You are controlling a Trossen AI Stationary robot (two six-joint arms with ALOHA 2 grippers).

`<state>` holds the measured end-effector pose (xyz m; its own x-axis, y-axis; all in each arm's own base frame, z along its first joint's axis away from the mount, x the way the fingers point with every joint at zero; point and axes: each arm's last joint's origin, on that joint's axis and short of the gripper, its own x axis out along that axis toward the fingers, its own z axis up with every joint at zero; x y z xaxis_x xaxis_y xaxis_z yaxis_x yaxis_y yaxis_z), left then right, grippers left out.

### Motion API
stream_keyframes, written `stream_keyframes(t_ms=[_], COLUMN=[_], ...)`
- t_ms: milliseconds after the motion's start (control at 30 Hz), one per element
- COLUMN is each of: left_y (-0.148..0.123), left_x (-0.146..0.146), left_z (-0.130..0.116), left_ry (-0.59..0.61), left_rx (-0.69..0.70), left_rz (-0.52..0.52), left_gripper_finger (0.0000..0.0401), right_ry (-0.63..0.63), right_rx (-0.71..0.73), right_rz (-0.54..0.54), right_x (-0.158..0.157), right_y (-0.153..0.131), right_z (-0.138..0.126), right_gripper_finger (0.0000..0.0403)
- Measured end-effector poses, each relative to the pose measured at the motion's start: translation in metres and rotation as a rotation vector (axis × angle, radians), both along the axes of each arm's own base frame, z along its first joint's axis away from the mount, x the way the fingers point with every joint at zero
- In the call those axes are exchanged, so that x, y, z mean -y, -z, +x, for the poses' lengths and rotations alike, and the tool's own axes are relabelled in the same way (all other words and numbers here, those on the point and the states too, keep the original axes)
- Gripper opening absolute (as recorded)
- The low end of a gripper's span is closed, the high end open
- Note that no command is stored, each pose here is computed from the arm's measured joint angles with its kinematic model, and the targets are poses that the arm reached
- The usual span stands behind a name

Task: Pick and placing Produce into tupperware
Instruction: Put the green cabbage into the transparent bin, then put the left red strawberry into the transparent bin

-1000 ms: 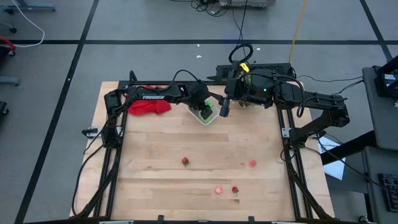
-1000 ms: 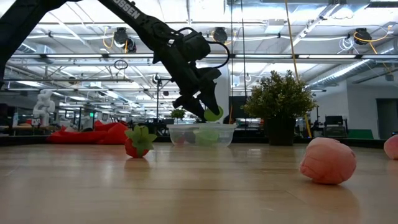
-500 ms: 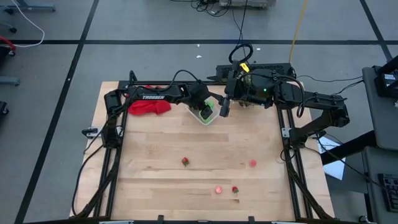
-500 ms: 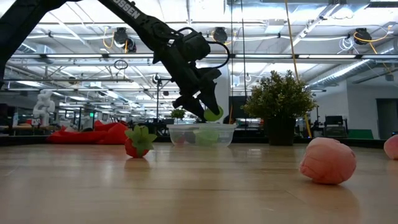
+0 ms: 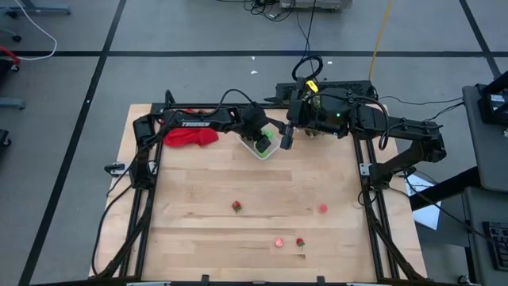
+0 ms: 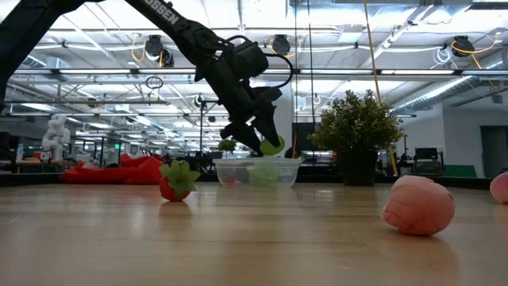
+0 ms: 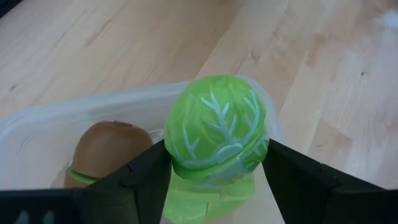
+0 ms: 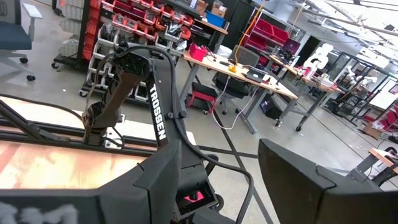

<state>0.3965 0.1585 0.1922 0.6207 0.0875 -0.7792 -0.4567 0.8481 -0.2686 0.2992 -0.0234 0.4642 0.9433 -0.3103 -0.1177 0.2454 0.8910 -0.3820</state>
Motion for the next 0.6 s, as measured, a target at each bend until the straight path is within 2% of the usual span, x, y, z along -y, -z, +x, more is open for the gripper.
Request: stream_keyframes(t_ms=[167, 400, 600], left_y=[0.007, 0.037, 0.037], left_x=[-0.001, -0.004, -0.006], left_z=[0.001, 0.006, 0.006], left_ry=[-0.008, -0.009, -0.012], left_rx=[-0.025, -0.066, -0.059], left_rz=[0.002, -0.060, -0.061], left_gripper_finger=[0.0245, 0.0273, 0.0289], right_ry=[0.000, -0.003, -0.005], right_rx=[0.000, -0.008, -0.014], right_rz=[0.002, 0.003, -0.015], right_x=[0.000, 0.000, 0.000], right_y=[0.000, 0.001, 0.001], right_z=[0.000, 0.000, 0.000], right_gripper_finger=[0.0205, 0.0205, 0.0205])
